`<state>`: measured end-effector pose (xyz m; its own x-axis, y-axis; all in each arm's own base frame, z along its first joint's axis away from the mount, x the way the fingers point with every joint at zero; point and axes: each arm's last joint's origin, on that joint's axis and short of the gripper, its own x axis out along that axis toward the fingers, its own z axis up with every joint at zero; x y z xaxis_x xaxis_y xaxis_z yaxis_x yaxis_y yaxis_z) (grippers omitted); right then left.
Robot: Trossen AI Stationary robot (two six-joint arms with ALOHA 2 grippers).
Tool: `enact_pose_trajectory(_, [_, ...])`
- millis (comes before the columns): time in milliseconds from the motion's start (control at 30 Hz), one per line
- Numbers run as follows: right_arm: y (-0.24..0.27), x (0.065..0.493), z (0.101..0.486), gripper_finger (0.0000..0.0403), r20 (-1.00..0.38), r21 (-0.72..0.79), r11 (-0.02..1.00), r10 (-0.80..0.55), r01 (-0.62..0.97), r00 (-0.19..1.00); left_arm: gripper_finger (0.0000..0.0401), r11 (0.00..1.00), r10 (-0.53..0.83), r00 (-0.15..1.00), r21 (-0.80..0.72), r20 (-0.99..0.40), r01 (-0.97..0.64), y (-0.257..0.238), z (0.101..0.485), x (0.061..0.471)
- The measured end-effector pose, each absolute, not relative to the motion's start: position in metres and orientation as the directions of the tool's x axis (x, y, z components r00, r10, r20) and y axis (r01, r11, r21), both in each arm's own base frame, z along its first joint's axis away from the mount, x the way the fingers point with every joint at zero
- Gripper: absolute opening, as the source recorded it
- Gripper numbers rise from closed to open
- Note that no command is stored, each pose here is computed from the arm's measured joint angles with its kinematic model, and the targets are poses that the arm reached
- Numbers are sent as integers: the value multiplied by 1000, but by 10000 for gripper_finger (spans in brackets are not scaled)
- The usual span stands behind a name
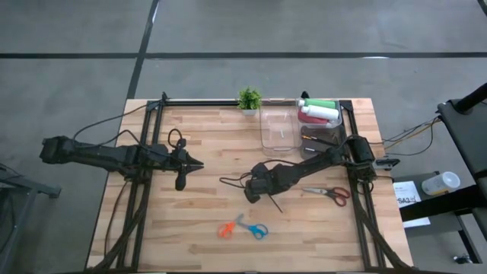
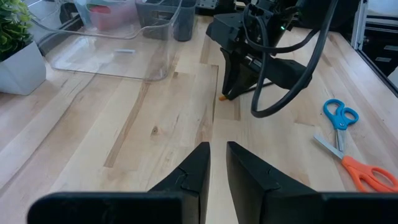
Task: Pick & Place Paint Supplies
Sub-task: Put the gold paintbrush into the black bin
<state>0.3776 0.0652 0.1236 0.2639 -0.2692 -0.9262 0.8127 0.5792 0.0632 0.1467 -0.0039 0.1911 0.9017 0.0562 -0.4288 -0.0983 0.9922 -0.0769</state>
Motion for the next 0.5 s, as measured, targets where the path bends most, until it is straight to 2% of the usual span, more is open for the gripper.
enact_pose_trajectory(333, [65, 377, 131, 84, -926, 80, 598, -251, 798, 281, 62, 992, 56, 902, -77, -429, -98, -4, 191, 147])
enact_pose_trajectory(500, [71, 371, 135, 84, -945, 68, 625, -209, 778, 251, 62, 992, 56, 901, -77, -429, -98, -4, 191, 147])
